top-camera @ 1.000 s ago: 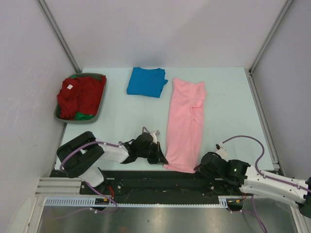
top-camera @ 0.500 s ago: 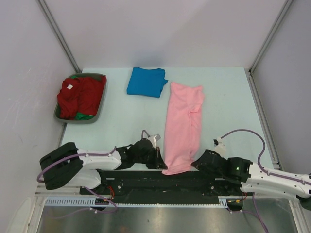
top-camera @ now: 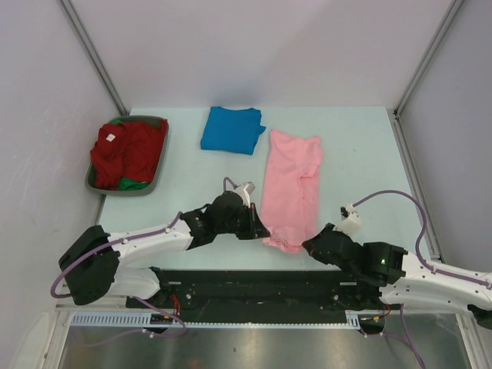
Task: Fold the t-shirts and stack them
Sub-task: Fold the tshirt
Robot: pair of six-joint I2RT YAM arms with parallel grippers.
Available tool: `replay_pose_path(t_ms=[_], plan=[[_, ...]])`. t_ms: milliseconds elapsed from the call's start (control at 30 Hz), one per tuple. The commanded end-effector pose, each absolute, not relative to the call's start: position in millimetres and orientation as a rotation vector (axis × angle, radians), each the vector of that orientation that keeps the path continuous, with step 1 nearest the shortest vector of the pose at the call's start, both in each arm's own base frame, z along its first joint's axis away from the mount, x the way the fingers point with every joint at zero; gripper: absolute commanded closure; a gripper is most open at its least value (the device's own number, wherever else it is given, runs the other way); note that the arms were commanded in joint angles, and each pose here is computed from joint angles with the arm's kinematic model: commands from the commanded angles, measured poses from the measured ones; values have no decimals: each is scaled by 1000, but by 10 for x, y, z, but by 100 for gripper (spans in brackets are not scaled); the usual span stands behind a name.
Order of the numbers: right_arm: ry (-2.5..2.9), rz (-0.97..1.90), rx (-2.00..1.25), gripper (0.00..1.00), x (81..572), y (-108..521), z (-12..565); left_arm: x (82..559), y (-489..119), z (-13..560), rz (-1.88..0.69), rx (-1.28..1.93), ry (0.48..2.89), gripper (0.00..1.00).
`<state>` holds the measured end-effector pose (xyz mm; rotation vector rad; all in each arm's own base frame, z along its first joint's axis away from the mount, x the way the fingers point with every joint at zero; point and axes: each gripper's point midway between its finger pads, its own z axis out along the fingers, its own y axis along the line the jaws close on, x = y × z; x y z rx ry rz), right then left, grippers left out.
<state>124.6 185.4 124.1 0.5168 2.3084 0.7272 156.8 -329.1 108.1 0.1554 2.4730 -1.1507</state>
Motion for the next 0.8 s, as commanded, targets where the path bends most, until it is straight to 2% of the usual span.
replay_pose_path(t_ms=[0, 233, 767], plan=[[2207, 725, 525, 100, 1366, 1753, 1539, 1733, -3270, 1336, -1156, 175, 2402, 100], [2117, 657, 585, 100, 1535, 1534, 1693, 2016, -3274, 1401, -1193, 119, 2364, 100], [2089, 448, 673, 100, 2086, 1341, 1423, 2605, -3697, 1323, -1290, 112, 2358, 100]])
